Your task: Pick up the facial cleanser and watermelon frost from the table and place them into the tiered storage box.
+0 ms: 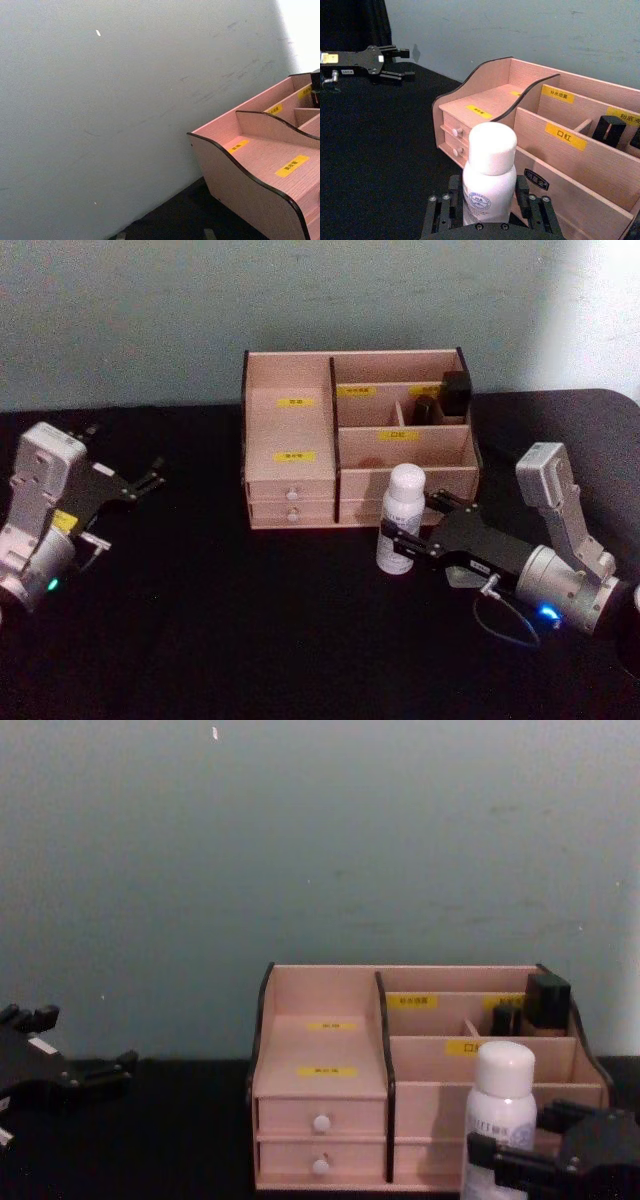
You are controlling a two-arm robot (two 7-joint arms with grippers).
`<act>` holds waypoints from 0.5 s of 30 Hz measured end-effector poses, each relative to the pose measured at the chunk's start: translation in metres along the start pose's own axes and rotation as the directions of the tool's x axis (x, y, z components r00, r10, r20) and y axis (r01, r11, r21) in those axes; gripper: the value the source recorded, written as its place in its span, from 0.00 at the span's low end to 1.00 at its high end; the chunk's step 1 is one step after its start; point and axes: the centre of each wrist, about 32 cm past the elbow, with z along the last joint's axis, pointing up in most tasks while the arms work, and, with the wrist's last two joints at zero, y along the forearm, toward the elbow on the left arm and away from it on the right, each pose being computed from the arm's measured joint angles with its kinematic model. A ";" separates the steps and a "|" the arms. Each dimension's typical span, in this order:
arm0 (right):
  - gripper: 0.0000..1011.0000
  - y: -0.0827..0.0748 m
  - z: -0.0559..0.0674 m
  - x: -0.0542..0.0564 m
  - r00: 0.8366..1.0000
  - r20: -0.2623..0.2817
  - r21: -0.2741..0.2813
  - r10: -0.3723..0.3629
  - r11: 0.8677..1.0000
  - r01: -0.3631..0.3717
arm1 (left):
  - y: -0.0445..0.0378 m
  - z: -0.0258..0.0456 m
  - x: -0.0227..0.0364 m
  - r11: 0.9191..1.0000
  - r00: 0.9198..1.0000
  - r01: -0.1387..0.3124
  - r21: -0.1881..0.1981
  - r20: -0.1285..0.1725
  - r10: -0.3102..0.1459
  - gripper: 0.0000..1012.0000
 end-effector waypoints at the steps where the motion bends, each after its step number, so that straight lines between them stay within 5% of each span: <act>1: 0.73 0.000 0.000 0.000 1.000 0.000 0.000 0.000 1.000 0.000 | 0.0000 0.0000 0.0000 1.000 1.000 0.000 0.000 0.000 0.000 0.99; 4: 0.61 0.000 0.000 0.000 1.000 0.000 0.000 0.000 1.000 0.000 | 0.0000 0.0000 0.0000 1.000 1.000 0.000 0.000 0.000 0.000 0.99; 15: 0.59 0.000 0.000 0.000 1.000 0.000 0.000 0.000 1.000 0.000 | 0.0000 0.0000 0.0000 1.000 1.000 0.000 0.000 0.000 0.000 0.99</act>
